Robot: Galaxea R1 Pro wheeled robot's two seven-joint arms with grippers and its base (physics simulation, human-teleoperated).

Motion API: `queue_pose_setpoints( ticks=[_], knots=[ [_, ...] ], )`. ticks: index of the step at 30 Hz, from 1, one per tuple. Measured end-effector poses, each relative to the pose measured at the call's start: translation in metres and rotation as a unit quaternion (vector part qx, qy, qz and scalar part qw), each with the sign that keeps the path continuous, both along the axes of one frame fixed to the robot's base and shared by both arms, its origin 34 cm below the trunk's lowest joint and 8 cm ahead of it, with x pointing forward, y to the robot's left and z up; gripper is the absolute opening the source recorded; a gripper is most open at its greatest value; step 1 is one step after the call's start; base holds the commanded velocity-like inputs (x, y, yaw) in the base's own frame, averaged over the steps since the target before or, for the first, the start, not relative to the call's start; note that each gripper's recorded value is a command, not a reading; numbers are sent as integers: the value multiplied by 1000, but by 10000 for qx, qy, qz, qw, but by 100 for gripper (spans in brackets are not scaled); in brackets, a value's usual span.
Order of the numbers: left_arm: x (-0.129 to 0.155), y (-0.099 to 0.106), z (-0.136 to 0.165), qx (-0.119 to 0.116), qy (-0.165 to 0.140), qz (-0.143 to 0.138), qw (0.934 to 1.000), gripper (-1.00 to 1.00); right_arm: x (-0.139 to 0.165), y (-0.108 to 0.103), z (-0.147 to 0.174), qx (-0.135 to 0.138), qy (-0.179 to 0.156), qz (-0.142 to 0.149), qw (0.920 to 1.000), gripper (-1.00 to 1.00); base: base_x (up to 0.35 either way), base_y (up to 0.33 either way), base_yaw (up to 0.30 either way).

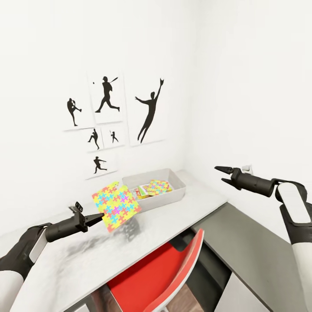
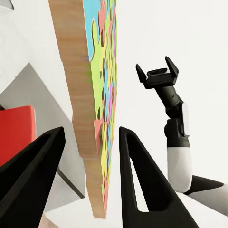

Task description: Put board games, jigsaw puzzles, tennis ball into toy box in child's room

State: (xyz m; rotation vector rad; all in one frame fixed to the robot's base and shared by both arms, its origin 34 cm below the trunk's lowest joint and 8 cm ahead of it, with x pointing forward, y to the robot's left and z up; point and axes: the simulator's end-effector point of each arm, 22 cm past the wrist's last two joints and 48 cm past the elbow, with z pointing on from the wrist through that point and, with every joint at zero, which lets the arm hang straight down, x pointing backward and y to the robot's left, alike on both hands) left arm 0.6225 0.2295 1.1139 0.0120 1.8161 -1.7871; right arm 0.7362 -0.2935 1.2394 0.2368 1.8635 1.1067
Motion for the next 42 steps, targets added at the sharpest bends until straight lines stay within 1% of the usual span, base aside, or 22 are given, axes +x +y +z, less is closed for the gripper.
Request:
queue_pose_setpoints(
  ticks=[5, 15, 19, 30, 42],
  knots=[
    [0, -1, 0, 2, -2, -4, 10000, -100, 0, 1, -2, -21, 28, 16, 10000, 100, 62, -15, 0],
    [0, -1, 0, 12, -4, -5, 10000, -100, 0, 3, -2, -25, 30, 26, 10000, 100, 267, -1, 0],
    [0, -1, 0, 6, -4, -5, 10000, -100, 1, 3, -3, -36, 36, 22, 10000, 100, 111, 0, 36],
    [0, -1, -1, 15, -2, -3, 10000, -100, 1, 4, -3, -49, 33, 21, 10000, 100, 84, -64, 265],
    [0, -1, -1, 7, -3, -4, 10000, -100, 1, 5, -3, -41, 34, 29, 10000, 100, 11, -8, 291]
  ],
)
